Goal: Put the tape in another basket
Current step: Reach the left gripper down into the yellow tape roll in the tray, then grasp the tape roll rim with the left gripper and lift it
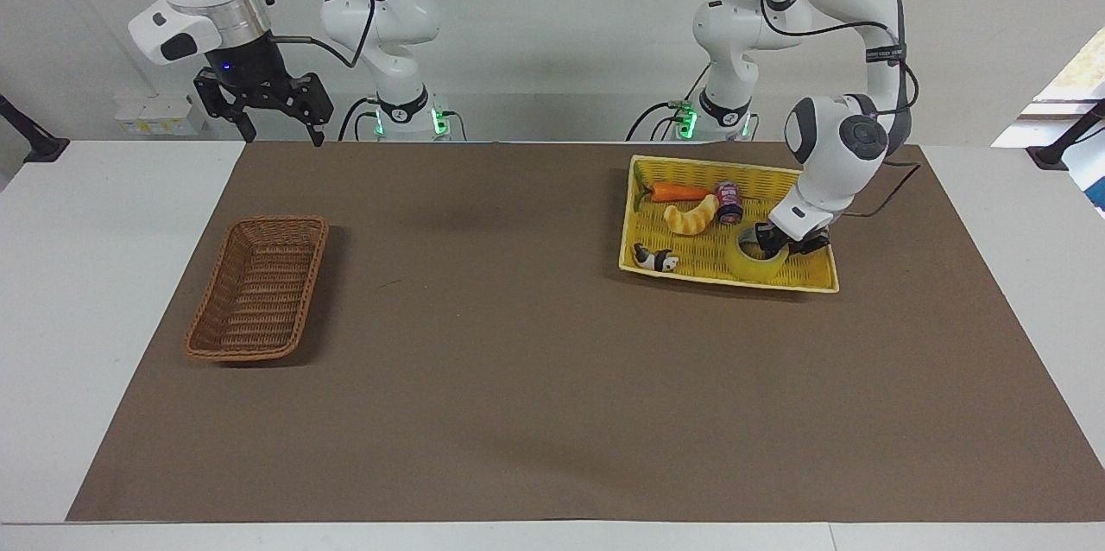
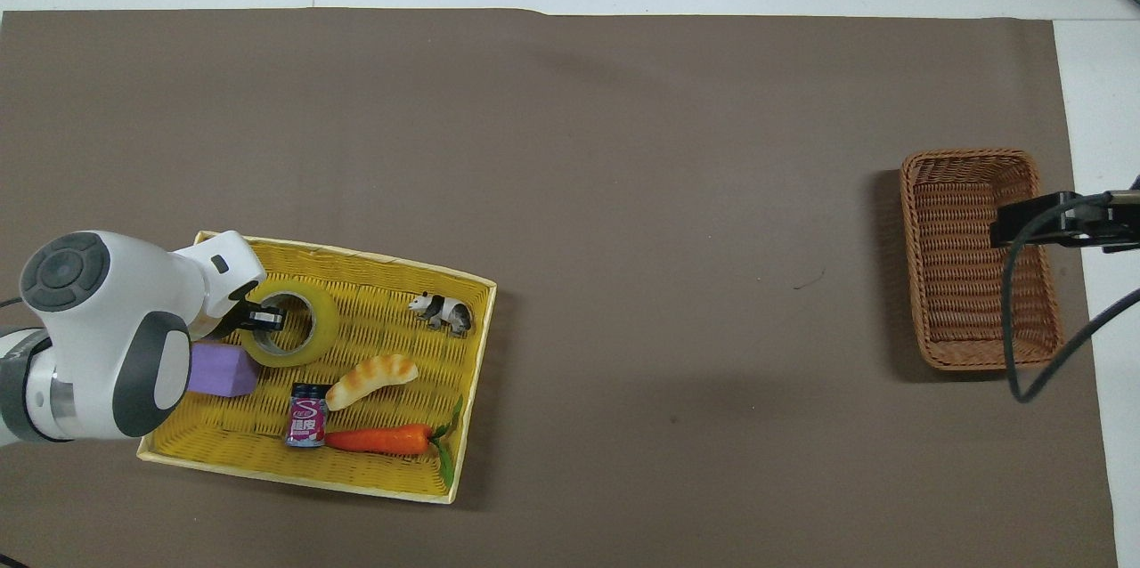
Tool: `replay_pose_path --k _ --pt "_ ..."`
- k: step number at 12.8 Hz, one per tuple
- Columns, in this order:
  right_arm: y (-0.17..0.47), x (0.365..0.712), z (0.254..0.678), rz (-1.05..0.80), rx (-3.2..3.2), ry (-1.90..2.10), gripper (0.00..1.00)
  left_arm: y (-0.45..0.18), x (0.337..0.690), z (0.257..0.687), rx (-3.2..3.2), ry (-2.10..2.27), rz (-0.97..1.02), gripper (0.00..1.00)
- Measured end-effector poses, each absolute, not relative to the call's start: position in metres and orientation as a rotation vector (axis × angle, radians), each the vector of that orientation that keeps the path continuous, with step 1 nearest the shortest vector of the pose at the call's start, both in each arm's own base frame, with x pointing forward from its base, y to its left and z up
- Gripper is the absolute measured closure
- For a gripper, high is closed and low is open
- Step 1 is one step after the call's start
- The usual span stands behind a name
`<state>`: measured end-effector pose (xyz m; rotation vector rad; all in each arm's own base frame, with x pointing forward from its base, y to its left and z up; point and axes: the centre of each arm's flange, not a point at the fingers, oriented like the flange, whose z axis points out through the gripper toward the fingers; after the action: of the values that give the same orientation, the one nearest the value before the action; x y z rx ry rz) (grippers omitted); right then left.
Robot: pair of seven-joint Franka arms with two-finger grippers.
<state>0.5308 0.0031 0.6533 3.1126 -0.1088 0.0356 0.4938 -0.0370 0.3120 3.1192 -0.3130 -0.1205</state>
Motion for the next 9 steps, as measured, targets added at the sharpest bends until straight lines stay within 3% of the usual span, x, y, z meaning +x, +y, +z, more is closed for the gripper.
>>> replay_pose_path --k 9 --pt "0.012 0.531 0.652 0.028 3.169 -0.098 0.0 -0.035 0.541 0.422 3.12 -0.291 -0.116 0.78"
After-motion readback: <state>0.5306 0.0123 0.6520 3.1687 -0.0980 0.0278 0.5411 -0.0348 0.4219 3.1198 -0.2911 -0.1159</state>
